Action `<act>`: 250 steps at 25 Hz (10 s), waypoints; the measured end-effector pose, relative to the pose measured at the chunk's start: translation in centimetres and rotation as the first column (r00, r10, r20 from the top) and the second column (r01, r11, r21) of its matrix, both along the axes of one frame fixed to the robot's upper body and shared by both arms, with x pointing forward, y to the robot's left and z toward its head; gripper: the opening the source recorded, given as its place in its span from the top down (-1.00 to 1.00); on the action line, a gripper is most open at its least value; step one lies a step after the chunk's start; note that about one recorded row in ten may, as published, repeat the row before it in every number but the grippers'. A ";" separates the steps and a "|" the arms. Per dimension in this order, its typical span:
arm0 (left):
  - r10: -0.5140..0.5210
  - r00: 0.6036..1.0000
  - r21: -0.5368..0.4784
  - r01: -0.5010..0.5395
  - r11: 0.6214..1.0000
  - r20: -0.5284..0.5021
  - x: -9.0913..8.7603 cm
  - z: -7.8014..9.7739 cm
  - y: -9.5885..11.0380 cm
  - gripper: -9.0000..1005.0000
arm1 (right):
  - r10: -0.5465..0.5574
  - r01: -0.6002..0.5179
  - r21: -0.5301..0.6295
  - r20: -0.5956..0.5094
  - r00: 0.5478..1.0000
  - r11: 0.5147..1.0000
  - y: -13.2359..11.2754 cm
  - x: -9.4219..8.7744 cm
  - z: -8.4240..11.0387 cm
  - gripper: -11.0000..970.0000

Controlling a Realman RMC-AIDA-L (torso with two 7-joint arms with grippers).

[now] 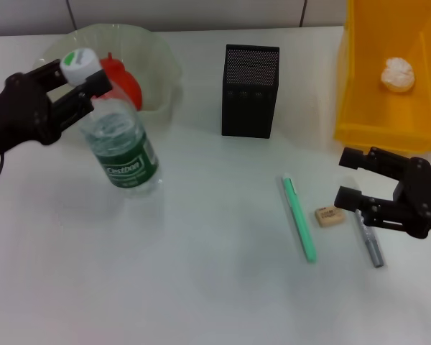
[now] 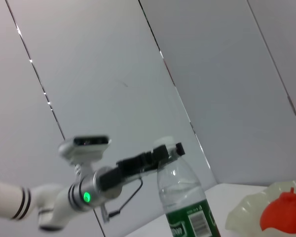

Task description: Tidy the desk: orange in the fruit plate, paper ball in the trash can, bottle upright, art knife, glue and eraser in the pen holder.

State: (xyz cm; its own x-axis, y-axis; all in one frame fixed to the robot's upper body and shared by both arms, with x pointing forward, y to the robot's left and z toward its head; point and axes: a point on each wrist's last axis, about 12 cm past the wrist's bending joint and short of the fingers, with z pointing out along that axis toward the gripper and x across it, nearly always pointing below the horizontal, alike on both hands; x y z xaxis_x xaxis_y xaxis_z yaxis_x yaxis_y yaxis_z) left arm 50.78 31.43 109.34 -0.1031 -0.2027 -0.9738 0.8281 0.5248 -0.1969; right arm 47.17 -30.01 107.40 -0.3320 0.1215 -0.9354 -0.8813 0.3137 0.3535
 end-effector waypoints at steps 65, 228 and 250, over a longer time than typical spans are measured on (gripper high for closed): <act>-0.366 0.909 0.217 0.405 0.888 -0.199 -2.2 -0.5 0.2 -0.68 | -0.001 -0.050 -0.277 -0.182 0.983 0.960 -3.0 6.5 11.6 -0.70; -0.253 0.916 0.297 0.347 0.889 -0.312 -0.9 -3.1 -1.6 -0.67 | -0.248 -0.235 -0.942 -0.293 0.923 0.239 12.0 12.5 5.6 0.06; -0.252 0.916 0.295 0.346 0.891 -0.313 -1.0 -3.1 -1.6 -0.68 | -0.246 -0.227 -0.948 -0.281 0.928 0.225 12.4 12.6 5.2 0.16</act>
